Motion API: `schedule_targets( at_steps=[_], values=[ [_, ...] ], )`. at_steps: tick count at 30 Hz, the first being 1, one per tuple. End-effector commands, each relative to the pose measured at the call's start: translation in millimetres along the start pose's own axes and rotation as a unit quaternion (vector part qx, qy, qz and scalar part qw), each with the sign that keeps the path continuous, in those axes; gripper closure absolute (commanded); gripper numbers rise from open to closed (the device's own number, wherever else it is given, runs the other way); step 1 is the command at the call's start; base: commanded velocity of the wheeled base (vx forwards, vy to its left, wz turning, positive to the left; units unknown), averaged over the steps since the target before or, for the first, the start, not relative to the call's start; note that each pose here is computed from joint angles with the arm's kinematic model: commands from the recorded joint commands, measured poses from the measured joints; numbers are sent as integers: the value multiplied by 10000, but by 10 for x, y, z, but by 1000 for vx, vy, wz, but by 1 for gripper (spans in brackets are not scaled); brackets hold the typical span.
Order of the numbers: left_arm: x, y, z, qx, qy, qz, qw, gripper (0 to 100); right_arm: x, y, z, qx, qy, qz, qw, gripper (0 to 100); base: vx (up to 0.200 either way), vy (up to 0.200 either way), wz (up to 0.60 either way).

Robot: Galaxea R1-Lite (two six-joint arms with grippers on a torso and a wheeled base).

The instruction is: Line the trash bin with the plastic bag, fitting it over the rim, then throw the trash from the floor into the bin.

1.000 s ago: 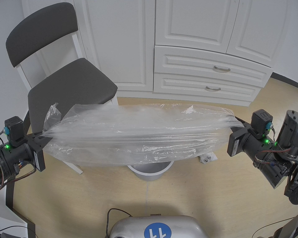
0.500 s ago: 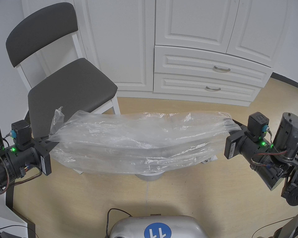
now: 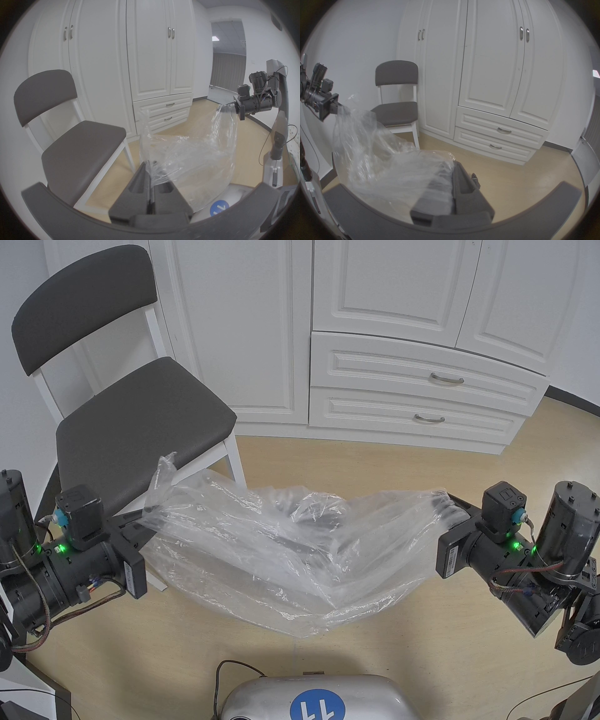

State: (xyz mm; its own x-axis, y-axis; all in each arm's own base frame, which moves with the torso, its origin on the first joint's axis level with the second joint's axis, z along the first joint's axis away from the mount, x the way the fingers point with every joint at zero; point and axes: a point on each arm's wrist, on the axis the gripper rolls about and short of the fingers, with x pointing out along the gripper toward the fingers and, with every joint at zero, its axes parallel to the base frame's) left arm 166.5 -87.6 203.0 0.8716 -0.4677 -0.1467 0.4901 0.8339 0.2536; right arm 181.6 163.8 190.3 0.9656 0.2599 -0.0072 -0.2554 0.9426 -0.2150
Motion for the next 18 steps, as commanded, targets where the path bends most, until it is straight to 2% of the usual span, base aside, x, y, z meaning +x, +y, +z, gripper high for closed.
schedule_targets(
  at_steps=[1, 9, 14, 18],
  values=[
    [194, -135, -111, 10, 117, -281, 9995, 100, 9, 100, -34, 35, -126, 252, 9996, 100, 0, 0, 0],
    [418, -322, -204, -40, -289, -357, 9989, 100, 26, 245, -67, 162, -448, 597, 9971, 100, 0, 0, 0],
    [513, -435, -234, -53, -339, -336, 9988, 100, 68, 350, -93, 233, -572, 680, 9958, 100, 0, 0, 0],
    [583, -528, -218, -238, -535, -469, 9972, 100, 117, 457, -138, 299, -720, 740, 9942, 100, 0, 0, 0]
  ],
)
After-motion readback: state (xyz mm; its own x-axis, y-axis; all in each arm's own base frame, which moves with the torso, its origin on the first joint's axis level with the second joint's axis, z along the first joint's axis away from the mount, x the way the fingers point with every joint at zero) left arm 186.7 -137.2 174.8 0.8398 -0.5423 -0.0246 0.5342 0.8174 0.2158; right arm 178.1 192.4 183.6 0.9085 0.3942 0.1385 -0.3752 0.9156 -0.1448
